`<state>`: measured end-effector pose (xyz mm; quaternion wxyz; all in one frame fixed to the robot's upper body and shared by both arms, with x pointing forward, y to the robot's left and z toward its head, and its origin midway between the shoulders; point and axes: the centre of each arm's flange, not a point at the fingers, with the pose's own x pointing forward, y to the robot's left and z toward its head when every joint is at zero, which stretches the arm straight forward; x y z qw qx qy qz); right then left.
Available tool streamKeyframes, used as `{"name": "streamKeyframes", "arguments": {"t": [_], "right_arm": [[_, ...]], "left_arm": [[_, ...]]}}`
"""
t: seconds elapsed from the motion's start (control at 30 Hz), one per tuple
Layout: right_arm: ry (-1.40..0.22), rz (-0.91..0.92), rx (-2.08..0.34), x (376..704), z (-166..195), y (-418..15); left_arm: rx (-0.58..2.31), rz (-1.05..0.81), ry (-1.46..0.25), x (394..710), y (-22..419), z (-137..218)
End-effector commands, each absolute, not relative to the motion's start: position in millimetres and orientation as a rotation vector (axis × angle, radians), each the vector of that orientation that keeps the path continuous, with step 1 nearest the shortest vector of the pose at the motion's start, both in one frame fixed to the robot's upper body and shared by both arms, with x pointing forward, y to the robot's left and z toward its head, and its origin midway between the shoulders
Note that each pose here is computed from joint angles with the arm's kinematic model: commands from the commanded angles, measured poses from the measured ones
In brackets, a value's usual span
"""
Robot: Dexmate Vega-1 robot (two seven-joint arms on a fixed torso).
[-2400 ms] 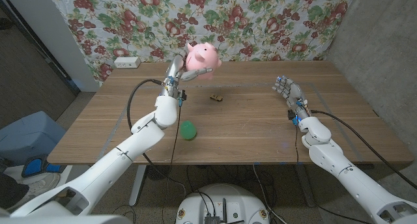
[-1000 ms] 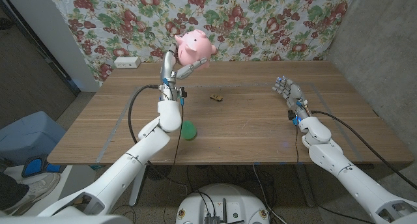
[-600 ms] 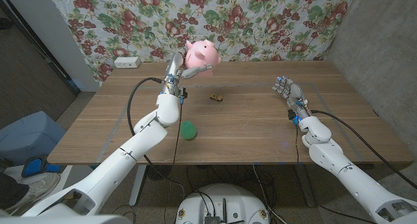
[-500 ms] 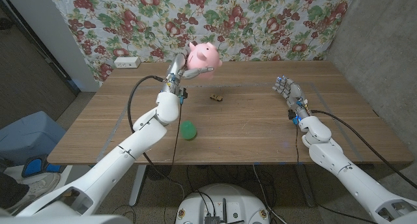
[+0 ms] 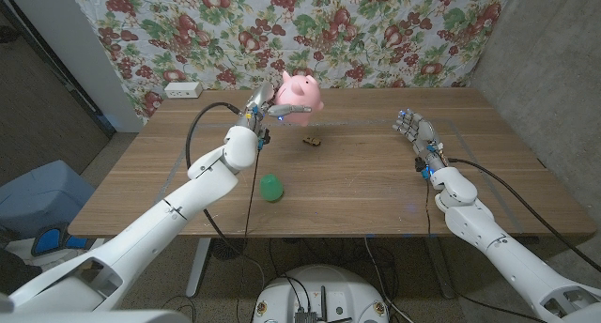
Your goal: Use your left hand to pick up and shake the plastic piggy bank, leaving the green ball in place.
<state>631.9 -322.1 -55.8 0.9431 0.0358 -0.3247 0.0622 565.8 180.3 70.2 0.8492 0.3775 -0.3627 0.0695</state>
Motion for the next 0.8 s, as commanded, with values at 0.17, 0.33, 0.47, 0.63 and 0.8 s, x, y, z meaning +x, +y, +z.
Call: {"name": "streamKeyframes", "arguments": {"t": [0.17, 0.33, 0.47, 0.63, 0.8], "right_arm": [[-0.662, 0.128, 0.064, 633, -54, -318], [-0.661, 0.126, 0.069, 633, -54, -318], [-0.66, 0.127, 0.067, 634, -54, -317], [-0.658, 0.126, 0.07, 634, -55, -317], [-0.66, 0.125, 0.07, 634, -55, -316]], "left_arm": [[0.795, 0.149, -0.774, 565, 185, 71], [0.742, 0.179, -0.834, 563, 188, 69], [0.664, 0.22, -0.904, 561, 192, 65], [0.574, 0.275, -0.978, 558, 196, 62], [0.474, 0.328, -1.06, 555, 199, 58]]}}
